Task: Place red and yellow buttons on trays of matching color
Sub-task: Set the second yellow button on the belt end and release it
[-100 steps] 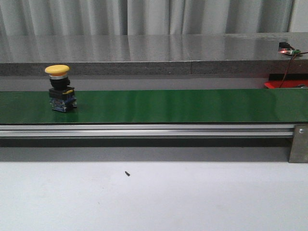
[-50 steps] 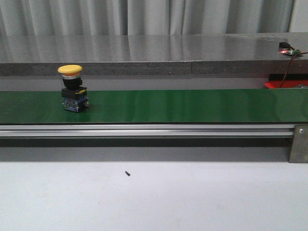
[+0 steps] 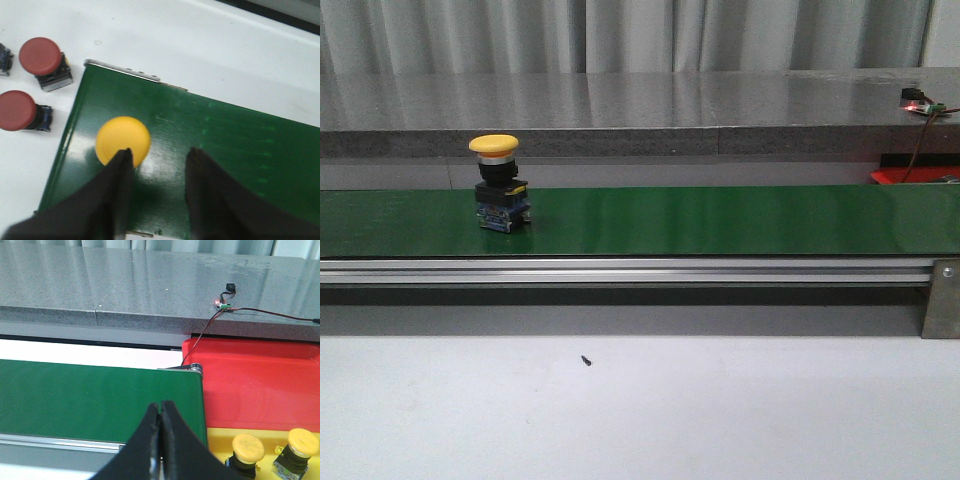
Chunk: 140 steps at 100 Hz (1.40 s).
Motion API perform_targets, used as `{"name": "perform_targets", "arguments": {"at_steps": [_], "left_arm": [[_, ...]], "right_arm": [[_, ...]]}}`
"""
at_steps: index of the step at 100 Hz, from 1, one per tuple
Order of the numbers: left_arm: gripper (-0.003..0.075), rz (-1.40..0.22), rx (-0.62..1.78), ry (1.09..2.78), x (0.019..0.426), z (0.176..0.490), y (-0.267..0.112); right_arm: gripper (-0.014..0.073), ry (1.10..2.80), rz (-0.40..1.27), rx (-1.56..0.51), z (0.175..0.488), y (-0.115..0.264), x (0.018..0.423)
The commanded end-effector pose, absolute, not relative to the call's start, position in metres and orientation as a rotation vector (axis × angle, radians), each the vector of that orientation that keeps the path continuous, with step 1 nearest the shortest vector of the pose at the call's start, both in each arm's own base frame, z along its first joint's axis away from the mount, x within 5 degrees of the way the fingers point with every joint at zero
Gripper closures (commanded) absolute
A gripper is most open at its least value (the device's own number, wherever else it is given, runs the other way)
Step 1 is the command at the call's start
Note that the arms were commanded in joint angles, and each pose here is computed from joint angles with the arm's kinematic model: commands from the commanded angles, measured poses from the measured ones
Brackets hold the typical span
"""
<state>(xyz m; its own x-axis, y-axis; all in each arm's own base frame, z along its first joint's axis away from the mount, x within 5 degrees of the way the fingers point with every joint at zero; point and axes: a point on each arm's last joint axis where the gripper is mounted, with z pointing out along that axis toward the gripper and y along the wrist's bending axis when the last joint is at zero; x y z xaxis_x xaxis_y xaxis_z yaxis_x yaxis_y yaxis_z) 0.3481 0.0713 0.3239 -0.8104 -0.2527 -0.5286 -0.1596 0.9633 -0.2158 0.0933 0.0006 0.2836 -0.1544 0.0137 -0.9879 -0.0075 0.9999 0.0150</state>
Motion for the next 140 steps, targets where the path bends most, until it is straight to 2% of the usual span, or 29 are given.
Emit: {"name": "perform_targets", "arguments": {"at_steps": [1, 6, 18, 44, 65, 140], "left_arm": [[0.0658, -0.227, -0.221, 2.419, 0.334, 0.363, 0.054], [0.0743, -0.232, -0.184, 2.405, 0.330, 0.370, 0.044], [0.0740, -0.242, -0.101, 2.375, 0.319, 0.386, 0.024], [0.0740, -0.268, 0.051, 2.355, 0.294, 0.397, -0.012], [0.0740, -0.282, 0.085, 2.332, 0.264, 0.386, -0.024], [0.0740, -0.244, 0.036, 2.108, 0.133, 0.336, -0.018]], "right_arm": [[0.0663, 1.647, -0.003, 0.023, 0.297, -0.002, 0.094], [0.0663, 1.647, -0.003, 0.023, 0.297, -0.002, 0.094], [0.0663, 1.655, 0.001, 0.020, 0.296, -0.001, 0.094], [0.0663, 1.666, 0.005, 0.016, 0.295, -0.001, 0.094], [0.0663, 1.666, 0.005, 0.016, 0.295, -0.001, 0.094], [0.0663, 1.689, 0.018, 0.009, 0.293, 0.000, 0.094]]}}
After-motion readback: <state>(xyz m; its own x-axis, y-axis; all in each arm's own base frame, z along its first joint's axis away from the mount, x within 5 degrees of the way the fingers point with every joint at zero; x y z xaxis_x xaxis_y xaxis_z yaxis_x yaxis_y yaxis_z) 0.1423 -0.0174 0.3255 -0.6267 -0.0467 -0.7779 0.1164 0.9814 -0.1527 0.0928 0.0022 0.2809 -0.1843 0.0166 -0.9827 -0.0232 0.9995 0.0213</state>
